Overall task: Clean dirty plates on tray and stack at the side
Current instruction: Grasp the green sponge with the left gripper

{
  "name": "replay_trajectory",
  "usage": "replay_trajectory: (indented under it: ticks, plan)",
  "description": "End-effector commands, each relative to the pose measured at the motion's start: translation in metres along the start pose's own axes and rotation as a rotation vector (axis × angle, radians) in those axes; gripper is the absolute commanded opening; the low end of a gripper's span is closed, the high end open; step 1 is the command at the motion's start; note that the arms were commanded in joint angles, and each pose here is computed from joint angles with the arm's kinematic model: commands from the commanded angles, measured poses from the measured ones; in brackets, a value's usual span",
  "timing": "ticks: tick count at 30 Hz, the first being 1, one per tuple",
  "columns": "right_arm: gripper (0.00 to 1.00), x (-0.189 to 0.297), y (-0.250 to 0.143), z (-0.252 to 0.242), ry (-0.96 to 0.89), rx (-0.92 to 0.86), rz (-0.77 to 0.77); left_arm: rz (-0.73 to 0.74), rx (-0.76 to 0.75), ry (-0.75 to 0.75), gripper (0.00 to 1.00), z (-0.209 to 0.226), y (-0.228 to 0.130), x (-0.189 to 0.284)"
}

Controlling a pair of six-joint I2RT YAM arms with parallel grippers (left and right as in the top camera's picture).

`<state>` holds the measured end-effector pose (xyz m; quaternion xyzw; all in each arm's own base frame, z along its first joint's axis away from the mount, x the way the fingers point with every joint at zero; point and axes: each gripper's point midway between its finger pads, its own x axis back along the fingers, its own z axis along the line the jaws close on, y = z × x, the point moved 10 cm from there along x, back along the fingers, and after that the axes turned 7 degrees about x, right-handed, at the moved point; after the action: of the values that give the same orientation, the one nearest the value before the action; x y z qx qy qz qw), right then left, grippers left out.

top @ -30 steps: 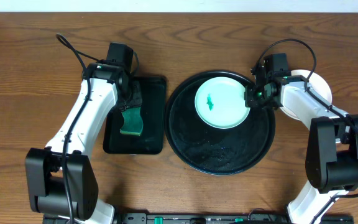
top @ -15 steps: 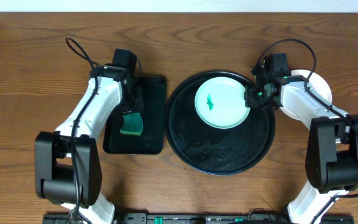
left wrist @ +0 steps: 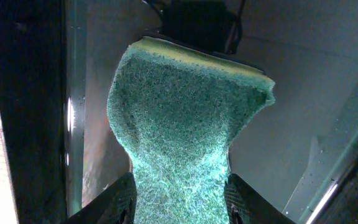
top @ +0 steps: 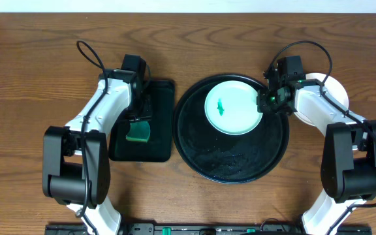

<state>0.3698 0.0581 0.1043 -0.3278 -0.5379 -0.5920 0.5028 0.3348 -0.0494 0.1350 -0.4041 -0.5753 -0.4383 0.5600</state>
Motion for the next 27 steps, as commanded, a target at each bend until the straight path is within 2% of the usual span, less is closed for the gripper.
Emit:
replay_trajectory:
  ticks: [1,27]
  plan:
    - [0.07,-0.0038,-0.0030,0.0019,0.009,-0.002,0.015,0.028,-0.011,0.031,0.47,0.0033,-0.0014,-0.0107]
    - [0.07,-0.0038,-0.0030,0.0019,0.009,-0.002,0.015,0.018,-0.013,0.026,0.48,0.0029,-0.0012,-0.0171]
